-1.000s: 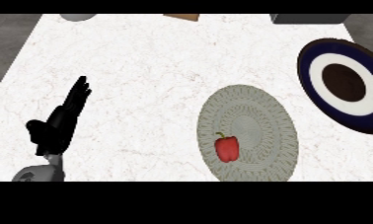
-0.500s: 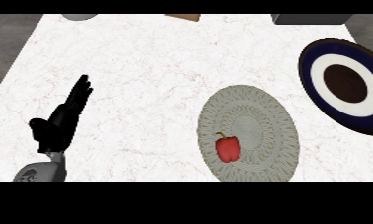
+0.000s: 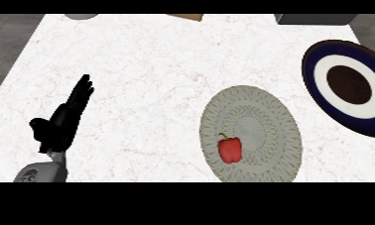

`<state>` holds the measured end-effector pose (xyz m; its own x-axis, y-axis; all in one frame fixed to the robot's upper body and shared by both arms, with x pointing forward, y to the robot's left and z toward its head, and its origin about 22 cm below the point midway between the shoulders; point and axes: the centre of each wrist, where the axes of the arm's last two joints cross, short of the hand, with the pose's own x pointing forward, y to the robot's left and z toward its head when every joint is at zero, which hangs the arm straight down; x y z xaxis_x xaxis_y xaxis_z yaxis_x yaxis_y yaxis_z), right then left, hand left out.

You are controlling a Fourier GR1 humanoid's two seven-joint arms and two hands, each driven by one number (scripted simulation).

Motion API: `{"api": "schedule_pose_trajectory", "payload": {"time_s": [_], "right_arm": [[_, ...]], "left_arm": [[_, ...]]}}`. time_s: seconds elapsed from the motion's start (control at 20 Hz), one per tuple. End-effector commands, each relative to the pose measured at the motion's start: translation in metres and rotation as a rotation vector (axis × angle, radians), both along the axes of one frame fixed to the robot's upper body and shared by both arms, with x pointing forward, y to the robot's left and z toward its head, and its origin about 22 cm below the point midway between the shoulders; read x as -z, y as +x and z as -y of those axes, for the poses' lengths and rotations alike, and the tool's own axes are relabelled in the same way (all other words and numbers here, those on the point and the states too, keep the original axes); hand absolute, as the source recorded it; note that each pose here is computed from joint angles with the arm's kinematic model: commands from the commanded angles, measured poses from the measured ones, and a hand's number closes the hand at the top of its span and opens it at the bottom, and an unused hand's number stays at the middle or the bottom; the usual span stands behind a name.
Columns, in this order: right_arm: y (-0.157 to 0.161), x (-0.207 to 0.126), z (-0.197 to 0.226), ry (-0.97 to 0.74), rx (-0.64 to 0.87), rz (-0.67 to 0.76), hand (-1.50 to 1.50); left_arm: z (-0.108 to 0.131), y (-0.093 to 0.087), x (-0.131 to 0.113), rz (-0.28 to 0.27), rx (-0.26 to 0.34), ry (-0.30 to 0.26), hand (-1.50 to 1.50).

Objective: Pick the can from the placemat and place it in the plate

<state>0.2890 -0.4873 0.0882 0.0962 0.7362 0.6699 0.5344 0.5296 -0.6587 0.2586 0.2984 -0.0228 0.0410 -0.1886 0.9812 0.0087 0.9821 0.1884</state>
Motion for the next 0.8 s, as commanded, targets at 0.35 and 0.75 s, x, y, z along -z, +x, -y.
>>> {"api": "schedule_pose_trajectory", "payload": {"time_s": [0.35,0.75], "right_arm": [[0.059,0.012,-0.025,0.234,0.096,-0.042,-1.5],[0.023,0.03,0.007,0.48,0.126,0.271,-1.5]], "left_arm": [[-0.003,0.002,-0.011,0.007,0.011,0.001,0.0],[0.016,-0.004,0.002,0.001,-0.011,-0.001,0.0]]}}
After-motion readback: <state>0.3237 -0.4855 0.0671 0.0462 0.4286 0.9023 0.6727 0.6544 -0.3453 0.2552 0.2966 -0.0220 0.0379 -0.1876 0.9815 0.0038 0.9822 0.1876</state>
